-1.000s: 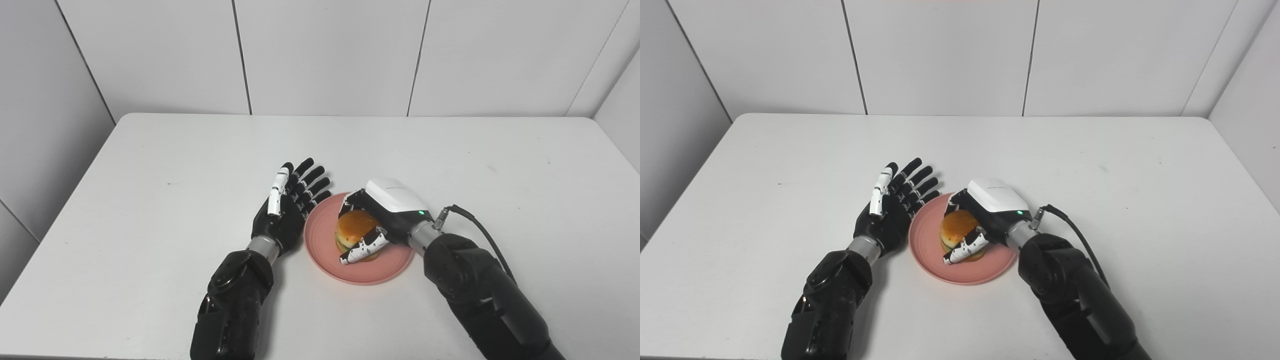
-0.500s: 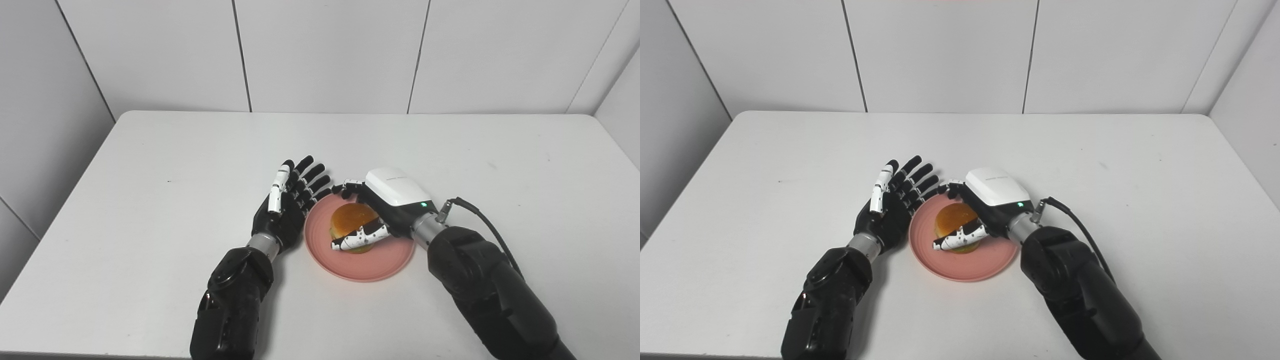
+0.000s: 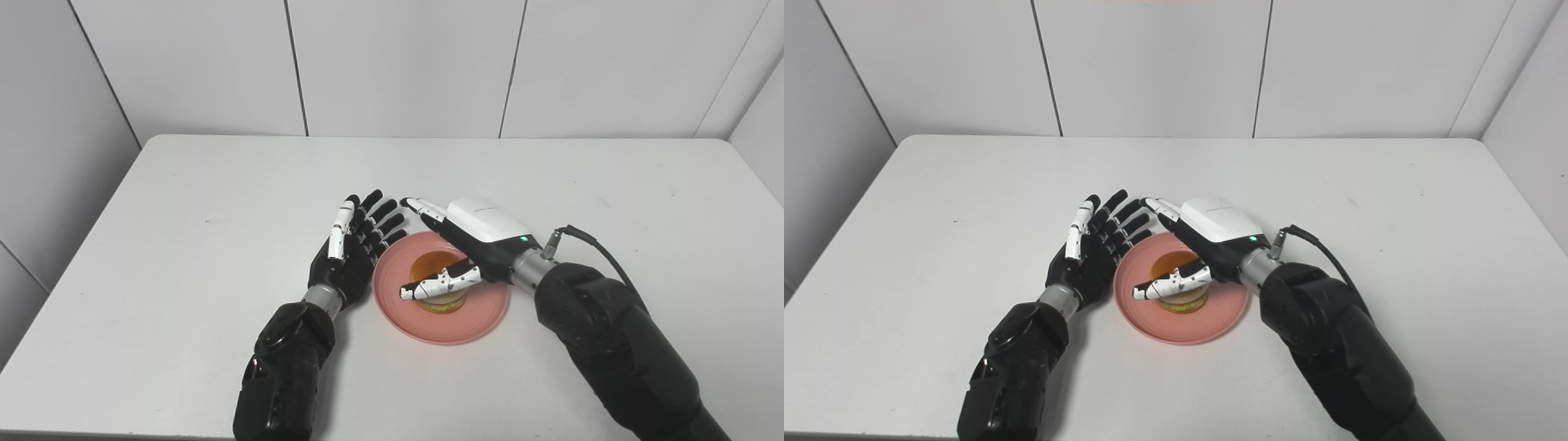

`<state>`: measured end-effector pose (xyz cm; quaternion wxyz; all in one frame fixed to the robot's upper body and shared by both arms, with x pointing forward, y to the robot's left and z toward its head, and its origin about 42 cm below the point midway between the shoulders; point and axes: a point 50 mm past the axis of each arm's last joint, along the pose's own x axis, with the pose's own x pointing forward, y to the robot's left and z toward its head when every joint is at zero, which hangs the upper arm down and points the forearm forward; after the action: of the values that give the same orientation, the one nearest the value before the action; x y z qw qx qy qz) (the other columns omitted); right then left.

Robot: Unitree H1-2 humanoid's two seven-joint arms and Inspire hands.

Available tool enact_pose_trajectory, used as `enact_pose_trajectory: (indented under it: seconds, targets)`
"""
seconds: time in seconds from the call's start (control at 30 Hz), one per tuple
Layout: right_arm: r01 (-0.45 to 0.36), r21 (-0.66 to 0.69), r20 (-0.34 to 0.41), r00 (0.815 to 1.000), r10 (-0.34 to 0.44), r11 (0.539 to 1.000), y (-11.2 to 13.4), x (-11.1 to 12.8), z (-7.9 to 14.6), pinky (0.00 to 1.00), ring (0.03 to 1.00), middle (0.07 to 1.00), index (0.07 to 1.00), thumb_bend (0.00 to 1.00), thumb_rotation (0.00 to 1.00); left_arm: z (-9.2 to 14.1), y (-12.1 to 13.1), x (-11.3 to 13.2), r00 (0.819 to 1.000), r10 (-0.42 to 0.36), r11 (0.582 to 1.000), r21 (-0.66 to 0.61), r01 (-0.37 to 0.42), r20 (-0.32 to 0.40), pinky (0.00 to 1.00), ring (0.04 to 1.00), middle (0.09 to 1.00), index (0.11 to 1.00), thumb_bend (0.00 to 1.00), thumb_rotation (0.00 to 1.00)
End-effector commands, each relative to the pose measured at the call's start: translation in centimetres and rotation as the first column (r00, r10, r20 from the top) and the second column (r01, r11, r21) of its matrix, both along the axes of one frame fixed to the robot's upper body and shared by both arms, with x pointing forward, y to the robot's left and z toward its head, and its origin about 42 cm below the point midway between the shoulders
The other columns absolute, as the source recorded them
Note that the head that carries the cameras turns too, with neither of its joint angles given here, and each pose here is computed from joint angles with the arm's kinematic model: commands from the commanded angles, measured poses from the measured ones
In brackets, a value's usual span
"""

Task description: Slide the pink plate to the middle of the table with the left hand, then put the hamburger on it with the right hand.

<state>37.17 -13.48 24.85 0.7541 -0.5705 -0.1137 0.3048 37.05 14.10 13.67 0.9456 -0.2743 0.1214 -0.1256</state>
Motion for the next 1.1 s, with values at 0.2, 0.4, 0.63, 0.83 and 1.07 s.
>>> enact_pose_trajectory:
  seconds: [0.2,0.4,0.63,0.83,1.07]
  targets:
    - [0.049,0.334,0.096,0.992,-0.086,0.941,-2.6,0.8,2.8,0.73,0.893,0.971,0.995,1.0,0.81,0.2,0.2,0.0,1.0,-0.006,1.0,0.018,0.007,-0.012,0.89,0.907,0.915,0.918,0.35,1.0]
    - [0.167,0.59,0.08,0.961,-0.263,0.79,-5.5,0.0,2.7,0.82,0.896,0.927,0.956,0.93,0.99,0.6,0.9,-0.2,1.0,0.001,0.999,0.042,-0.001,0.011,0.89,0.881,0.885,0.886,0.36,1.0]
    - [0.266,0.778,-0.129,0.954,-0.269,0.57,-8.7,-1.0,-1.3,1.0,0.999,1.0,1.0,1.0,1.0,2.2,2.1,-1.2,0.989,0.05,0.99,0.123,-0.067,0.138,0.9,0.89,0.9,0.9,0.35,1.0]
    - [0.361,0.835,-0.243,0.919,-0.311,0.415,-8.4,-2.7,-4.3,1.0,1.0,1.0,1.0,1.0,1.0,2.2,3.8,-3.3,0.951,0.075,0.933,0.314,-0.172,0.299,0.96,0.955,0.961,0.951,0.41,1.0]
    - [0.46,0.85,-0.401,0.881,-0.251,0.258,-7.9,-4.4,-7.9,1.0,1.0,1.0,1.0,0.92,1.0,0.3,4.8,-5.3,0.895,0.088,0.844,0.444,-0.3,0.438,1.0,1.0,1.0,0.997,0.4,1.0]
